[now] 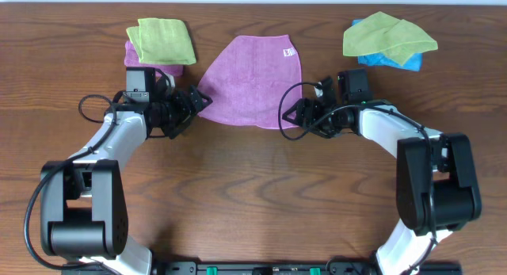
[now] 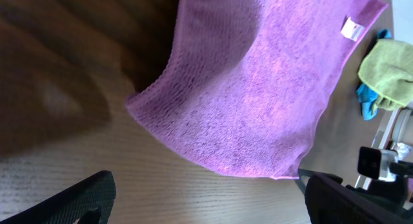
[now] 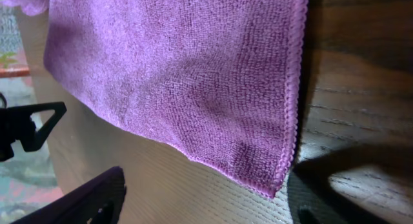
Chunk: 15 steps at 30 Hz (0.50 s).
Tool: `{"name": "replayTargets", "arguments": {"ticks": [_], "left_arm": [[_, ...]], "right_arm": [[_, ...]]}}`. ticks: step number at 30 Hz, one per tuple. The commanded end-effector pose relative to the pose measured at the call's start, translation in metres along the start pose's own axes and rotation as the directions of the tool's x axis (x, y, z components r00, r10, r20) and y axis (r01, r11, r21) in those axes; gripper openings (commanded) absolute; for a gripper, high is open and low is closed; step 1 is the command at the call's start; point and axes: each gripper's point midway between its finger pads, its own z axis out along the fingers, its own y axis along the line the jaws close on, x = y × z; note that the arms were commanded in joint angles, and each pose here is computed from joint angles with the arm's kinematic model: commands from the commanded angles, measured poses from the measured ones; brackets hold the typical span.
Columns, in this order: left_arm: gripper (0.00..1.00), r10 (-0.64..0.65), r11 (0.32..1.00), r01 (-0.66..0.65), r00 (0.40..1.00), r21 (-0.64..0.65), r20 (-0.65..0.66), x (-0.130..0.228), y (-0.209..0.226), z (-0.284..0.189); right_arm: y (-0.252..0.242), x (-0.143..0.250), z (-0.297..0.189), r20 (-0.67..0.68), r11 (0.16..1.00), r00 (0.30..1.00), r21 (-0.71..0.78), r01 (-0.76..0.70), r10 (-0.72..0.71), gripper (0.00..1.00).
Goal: Fold the cloth
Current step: 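Grasp the cloth's left and right edges with both grippers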
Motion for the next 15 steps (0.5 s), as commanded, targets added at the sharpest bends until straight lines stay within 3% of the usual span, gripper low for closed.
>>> {"name": "replayTargets", "arguments": {"ticks": [1, 4, 11, 15], "left_arm": [[0.95, -0.01, 1.0, 0.01, 1.0, 0.006, 0.017, -0.006, -0.004, 0.001], [0.95, -0.01, 1.0, 0.009, 1.0, 0.008, 0.017, -0.006, -0.004, 0.001], [0.95, -0.009, 1.0, 0.009, 1.0, 0.012, 0.013, -0.005, -0.005, 0.001], [0.95, -0.01, 1.0, 0.01, 1.0, 0.013, 0.012, -0.005, -0.005, 0.001]], "right_arm": [[-0.011, 0.009, 0.015, -0.028, 0.998, 0.999, 0.038, -0.04, 0.042, 0.71], [-0.016, 0.011, 0.023, -0.032, 0.998, 0.999, 0.053, -0.041, 0.042, 0.59], [-0.034, -0.001, 0.025, 0.028, 0.99, 0.999, 0.14, -0.019, 0.016, 0.01], [-0.031, -0.007, 0.018, 0.044, 0.993, 0.999, 0.115, -0.019, 0.014, 0.01]]}}
